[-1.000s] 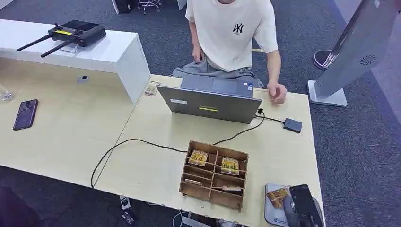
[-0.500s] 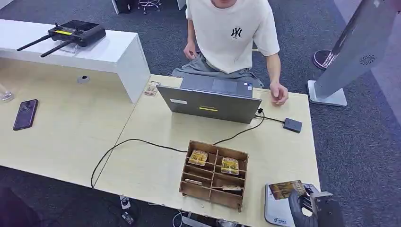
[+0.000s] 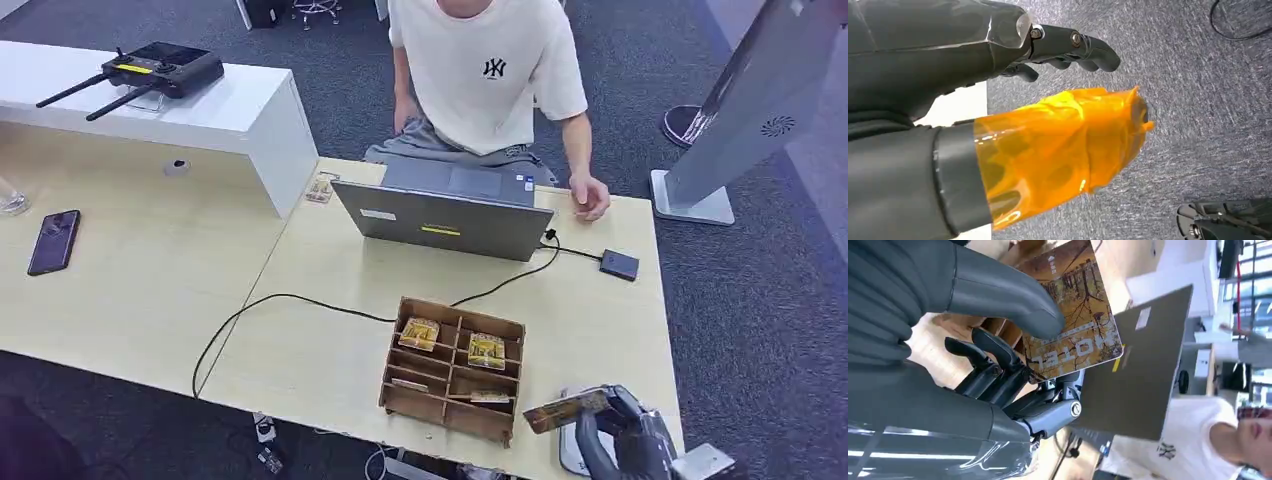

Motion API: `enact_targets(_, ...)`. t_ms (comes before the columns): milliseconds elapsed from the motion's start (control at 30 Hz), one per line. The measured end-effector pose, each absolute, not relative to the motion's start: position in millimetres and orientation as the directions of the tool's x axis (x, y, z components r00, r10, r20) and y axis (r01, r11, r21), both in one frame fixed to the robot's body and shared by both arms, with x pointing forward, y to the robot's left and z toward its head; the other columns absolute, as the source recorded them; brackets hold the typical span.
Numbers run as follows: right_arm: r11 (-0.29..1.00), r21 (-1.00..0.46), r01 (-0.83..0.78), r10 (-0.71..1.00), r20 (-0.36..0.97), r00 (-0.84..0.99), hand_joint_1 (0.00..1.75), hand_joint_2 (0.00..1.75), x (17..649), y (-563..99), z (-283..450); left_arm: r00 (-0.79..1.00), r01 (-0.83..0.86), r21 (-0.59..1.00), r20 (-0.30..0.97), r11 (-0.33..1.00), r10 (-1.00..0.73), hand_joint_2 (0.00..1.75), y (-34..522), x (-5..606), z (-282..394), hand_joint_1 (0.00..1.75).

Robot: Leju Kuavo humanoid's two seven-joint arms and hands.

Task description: Pass the card to the sensor for recognition and then transmit it.

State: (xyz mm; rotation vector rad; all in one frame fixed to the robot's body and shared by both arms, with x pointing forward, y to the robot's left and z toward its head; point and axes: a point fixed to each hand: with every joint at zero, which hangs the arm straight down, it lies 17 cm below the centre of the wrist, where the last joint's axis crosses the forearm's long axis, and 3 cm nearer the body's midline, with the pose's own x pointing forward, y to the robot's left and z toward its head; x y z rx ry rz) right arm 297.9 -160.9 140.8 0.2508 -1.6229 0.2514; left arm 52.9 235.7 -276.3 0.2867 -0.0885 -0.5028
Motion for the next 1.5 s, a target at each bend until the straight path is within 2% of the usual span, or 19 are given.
enact_targets(367,0.857,-0.157,-0.491,0.073,0.980,-0.186,1.75,1.75,317,-105,173,0.844,0.504,0.307,0.021,0.807,-0.535,0.00,239,62,-276,0.00)
enact_targets(767,0.850,-0.231,-0.474,0.139,0.965,-0.222,1.75,1.75,382,-68,206,0.791,0.575,0.317,0.020,0.754,-0.611,0.00,237,80,-273,0.00)
enact_targets(933,0.862,-0.335,-0.380,0.261,0.937,-0.233,1.75,1.75,426,-70,219,0.771,0.600,0.320,0.012,0.733,-0.636,0.00,236,86,-272,0.00)
enact_targets(1067,0.839,-0.485,-0.247,0.433,0.869,-0.238,1.75,1.75,459,-81,224,0.758,0.617,0.325,0.000,0.717,-0.652,0.00,237,89,-271,0.00)
enact_targets(1233,0.752,-0.652,-0.099,0.622,0.751,-0.224,1.75,1.75,487,-91,230,0.740,0.639,0.323,-0.013,0.698,-0.672,0.00,235,91,-270,0.00)
enact_targets(1500,0.634,-0.771,0.053,0.762,0.612,-0.209,1.75,1.75,504,-95,249,0.714,0.675,0.304,-0.043,0.672,-0.698,0.00,232,90,-270,0.00)
